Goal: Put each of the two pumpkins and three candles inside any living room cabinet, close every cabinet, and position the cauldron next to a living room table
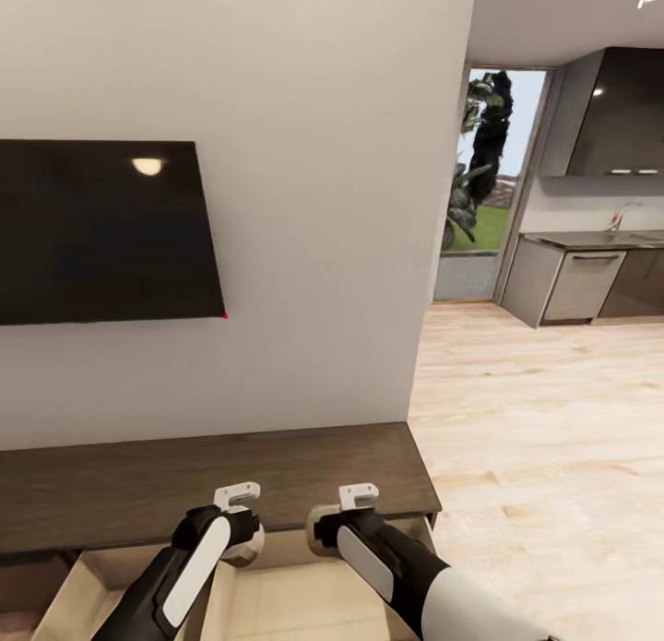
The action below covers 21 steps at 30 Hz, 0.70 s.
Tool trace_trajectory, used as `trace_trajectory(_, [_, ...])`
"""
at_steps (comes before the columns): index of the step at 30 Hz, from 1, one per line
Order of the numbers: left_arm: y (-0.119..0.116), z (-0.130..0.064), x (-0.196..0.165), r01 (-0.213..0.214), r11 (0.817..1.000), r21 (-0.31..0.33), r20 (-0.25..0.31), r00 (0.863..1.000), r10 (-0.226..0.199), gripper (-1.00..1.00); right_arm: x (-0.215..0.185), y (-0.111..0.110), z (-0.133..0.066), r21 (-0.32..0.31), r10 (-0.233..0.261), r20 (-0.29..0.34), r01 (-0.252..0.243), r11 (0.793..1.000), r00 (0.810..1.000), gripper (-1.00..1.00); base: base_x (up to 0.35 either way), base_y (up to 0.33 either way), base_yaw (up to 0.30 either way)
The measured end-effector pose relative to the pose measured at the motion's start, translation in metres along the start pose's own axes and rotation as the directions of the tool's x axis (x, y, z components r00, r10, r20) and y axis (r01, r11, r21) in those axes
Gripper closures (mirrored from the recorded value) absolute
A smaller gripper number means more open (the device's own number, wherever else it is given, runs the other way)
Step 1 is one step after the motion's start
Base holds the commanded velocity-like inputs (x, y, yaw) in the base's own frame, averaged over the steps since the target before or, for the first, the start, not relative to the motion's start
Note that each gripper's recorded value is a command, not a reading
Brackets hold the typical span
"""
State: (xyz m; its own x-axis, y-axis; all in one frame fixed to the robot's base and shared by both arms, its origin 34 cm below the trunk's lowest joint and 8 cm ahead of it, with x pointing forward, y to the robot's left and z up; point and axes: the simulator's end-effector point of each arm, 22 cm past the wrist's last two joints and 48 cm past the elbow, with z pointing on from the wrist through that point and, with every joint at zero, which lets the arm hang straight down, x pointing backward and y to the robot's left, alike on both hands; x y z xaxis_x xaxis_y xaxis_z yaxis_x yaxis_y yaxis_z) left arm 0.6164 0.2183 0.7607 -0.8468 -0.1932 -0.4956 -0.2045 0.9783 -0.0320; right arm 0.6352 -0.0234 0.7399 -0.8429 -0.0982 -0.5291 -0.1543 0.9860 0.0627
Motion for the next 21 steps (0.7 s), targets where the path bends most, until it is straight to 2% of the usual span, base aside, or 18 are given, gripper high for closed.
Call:
trace_trajectory(7, [-0.001, -0.001, -0.001, -0.002, 1.0, 0.001, 0.004, 1.0, 0.002, 1.0, -0.013, 0.01, -0.005, -0.026, 0.0, 0.042, 0.001, 1.0, 0.999, 1.0, 0.002, 0.0, 0.007])
trace_trajectory(14, [-0.002, -0.002, -0.002, -0.002, 1.0, 0.004, 0.007, 1.0, 0.002, 1.0, -0.015, 0.011, -0.006, -0.028, 0.0, 0.048, 0.001, 1.0, 0.999, 1.0, 0.0, 0.0, 0.217])
trace_trajectory(21, [-0.002, -0.002, -0.003, -0.002, 1.0, 0.005, 0.008, 1.0, 0.002, 1.0, -0.016, 0.013, -0.006, -0.033, 0.001, 0.05, 0.0, 0.999, 0.999, 1.0, 0.0, 0.0, 0.052])
